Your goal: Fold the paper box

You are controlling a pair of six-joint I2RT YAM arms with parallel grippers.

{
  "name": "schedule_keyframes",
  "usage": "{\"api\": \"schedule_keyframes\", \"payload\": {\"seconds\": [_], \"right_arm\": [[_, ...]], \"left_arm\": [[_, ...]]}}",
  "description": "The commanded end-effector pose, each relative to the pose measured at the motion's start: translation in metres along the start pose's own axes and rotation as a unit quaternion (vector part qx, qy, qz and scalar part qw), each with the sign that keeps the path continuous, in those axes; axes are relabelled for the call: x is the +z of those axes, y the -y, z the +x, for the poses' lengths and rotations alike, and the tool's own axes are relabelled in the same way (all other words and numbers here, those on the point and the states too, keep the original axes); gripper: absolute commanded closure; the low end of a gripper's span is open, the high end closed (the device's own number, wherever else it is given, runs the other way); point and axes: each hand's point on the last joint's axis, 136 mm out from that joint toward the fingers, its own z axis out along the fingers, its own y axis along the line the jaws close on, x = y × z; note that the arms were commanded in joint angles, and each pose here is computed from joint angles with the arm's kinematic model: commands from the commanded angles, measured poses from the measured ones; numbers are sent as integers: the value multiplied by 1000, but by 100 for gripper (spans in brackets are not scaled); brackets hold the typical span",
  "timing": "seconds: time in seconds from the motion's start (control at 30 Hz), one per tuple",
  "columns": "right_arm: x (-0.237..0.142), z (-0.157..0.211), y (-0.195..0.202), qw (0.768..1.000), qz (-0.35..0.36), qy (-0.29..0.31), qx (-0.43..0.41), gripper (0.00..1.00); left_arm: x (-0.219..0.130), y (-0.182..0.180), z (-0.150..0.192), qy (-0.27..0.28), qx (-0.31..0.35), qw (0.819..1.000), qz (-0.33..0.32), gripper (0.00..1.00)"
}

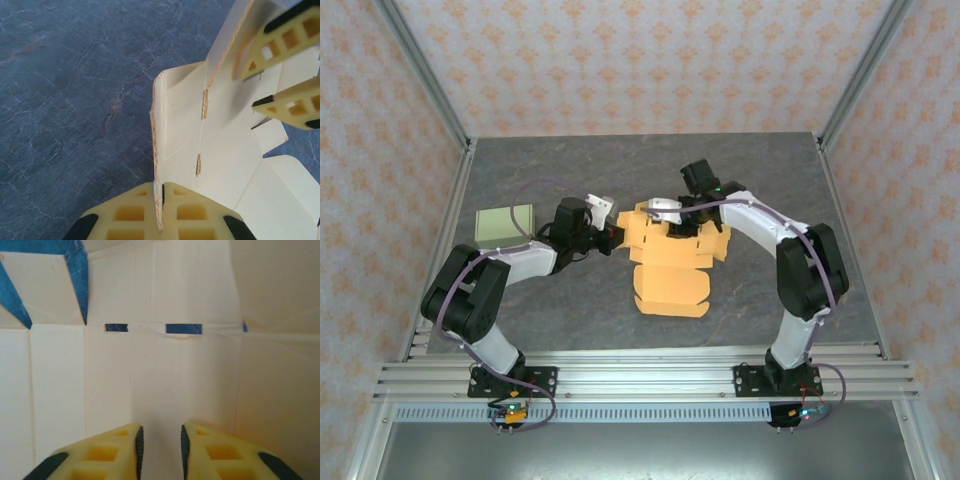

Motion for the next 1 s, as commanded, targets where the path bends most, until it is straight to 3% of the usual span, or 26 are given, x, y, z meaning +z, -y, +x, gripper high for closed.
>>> {"api": "schedule_keyframes", "payload": {"seconds": [0.0, 0.07, 0.2, 0.27, 0.3, 0.33, 0.57, 0.6, 0.7, 0.77, 0.83, 0.93, 0.97], "right_arm": [[-7, 0, 7, 998, 42, -6, -40, 79], [-11, 0, 8, 998, 60, 0, -32, 78], [-37, -6, 15, 996, 82, 19, -6, 56], [-50, -7, 30, 994, 107, 35, 12, 48], [-56, -7, 43, 989, 133, 45, 35, 37], [-60, -6, 53, 986, 148, 55, 53, 34], [-33, 9, 52, 996, 56, 12, 62, 36], [-28, 12, 53, 997, 54, 2, 57, 38], [-20, 11, 53, 998, 59, -2, 39, 58], [-22, 8, 47, 998, 50, -1, 34, 62], [-23, 8, 41, 999, 36, -3, 33, 61], [-24, 8, 27, 999, -7, -5, 47, 51], [-23, 10, 22, 998, -25, -13, 51, 53]], "left_arm": [[-6, -3, -8, 18, 20, 1000, -15, 100], [-5, -4, -7, 22, 19, 999, -17, 100], [-5, -3, -6, 17, 20, 1000, -13, 100], [-6, -3, -7, 22, 22, 999, -14, 100], [-6, -2, -7, 21, 23, 999, -14, 100], [-7, -1, -8, 20, 24, 999, -13, 100], [-9, 0, -8, 25, 22, 999, -10, 100], [-10, 1, -8, 26, 23, 999, -9, 100], [-11, -1, -9, 32, 22, 999, -14, 100], [-10, -3, -9, 31, 21, 999, -18, 100], [-11, -3, -9, 34, 21, 999, -21, 100], [-12, -5, -10, 41, 21, 999, -26, 100], [-12, -6, -10, 41, 20, 999, -26, 100]]}}
